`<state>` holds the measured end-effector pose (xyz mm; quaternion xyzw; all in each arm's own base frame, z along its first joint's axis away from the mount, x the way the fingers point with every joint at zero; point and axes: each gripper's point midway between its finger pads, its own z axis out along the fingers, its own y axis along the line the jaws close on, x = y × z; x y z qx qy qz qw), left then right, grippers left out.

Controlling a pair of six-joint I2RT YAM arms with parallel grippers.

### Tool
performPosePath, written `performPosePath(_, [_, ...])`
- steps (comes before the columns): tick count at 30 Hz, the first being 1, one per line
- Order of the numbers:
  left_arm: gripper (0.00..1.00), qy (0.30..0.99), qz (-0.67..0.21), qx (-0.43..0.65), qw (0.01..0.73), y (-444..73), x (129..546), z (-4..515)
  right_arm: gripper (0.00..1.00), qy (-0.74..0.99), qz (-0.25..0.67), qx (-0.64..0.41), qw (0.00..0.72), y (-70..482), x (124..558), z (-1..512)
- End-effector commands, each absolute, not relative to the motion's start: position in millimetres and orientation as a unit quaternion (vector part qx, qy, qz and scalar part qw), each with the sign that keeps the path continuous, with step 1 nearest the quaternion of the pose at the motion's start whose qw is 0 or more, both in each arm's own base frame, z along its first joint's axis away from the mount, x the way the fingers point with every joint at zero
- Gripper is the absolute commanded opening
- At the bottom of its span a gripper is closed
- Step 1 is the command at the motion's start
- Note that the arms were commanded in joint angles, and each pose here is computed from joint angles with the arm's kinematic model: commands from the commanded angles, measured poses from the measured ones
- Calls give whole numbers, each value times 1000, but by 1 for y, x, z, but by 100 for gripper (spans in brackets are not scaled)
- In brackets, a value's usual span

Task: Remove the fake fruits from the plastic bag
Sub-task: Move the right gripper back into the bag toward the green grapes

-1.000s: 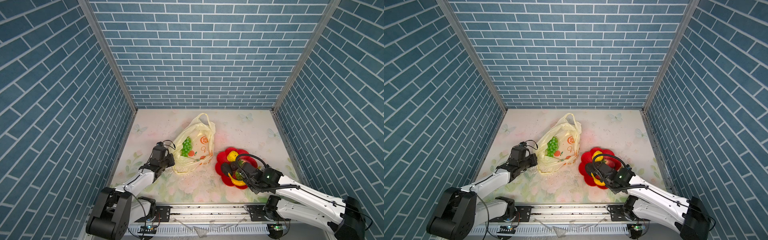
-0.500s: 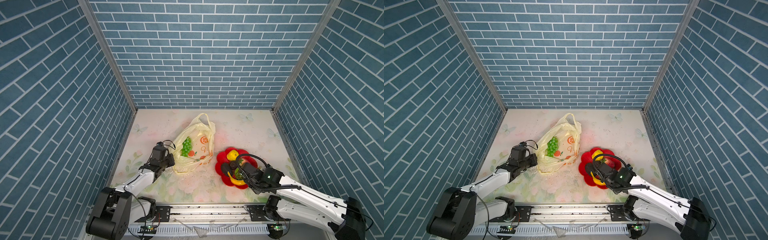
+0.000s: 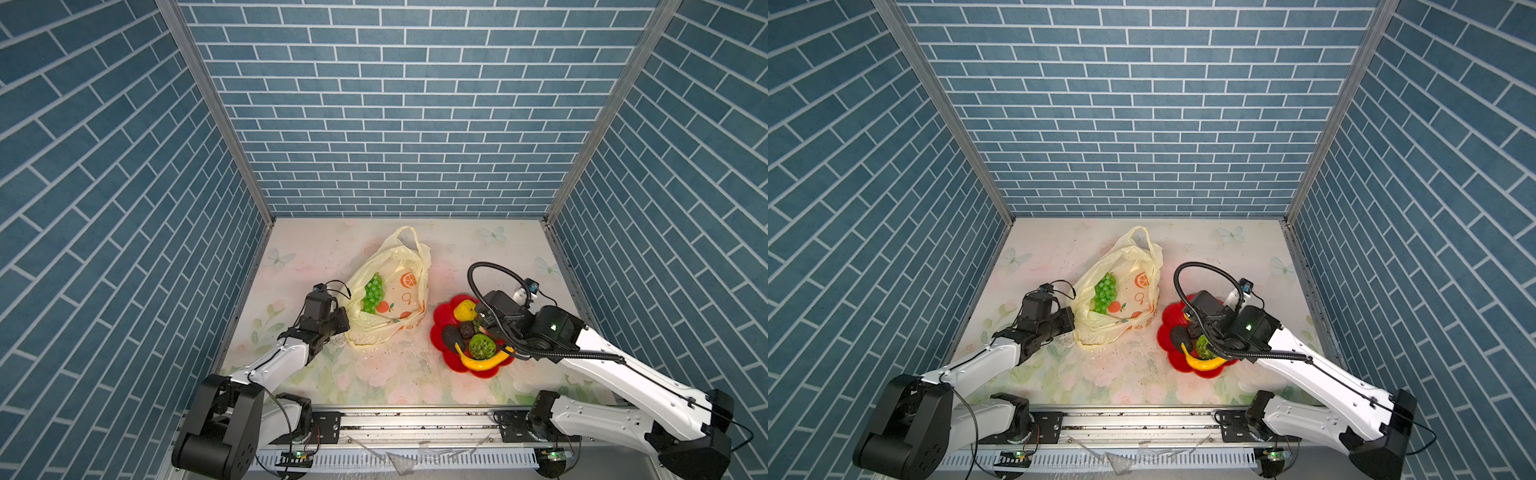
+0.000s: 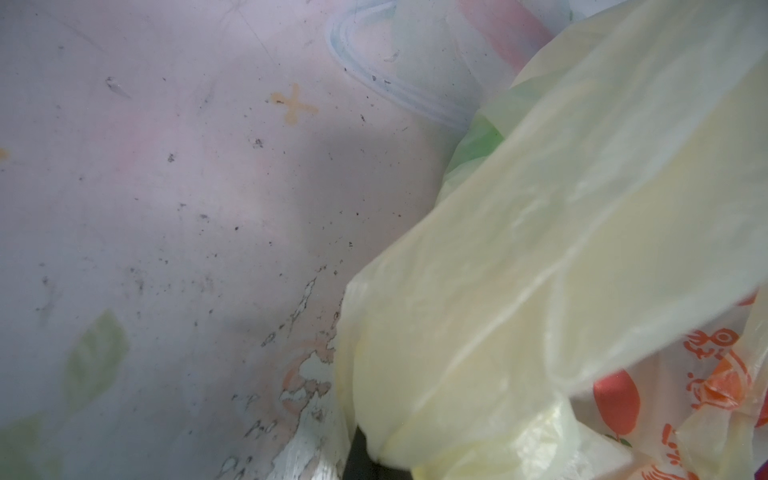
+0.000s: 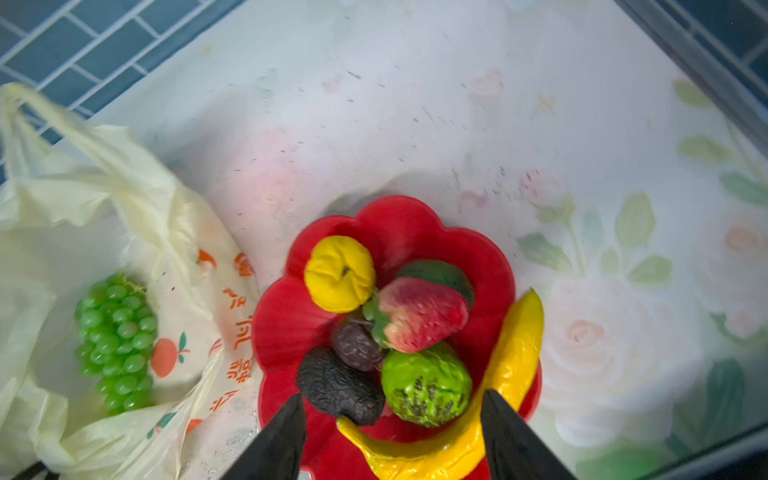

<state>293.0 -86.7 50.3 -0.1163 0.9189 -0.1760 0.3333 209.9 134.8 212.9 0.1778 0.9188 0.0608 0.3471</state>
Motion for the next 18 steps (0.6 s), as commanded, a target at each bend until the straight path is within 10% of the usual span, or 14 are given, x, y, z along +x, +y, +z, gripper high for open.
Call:
performPosePath(1, [0, 917, -175, -108, 343, -89, 296, 59, 66, 914, 61, 50, 399, 172, 240, 244])
performPosePath(18, [0, 908, -165, -126, 362, -80, 295, 66, 60, 921, 244, -133, 274, 405, 313, 156])
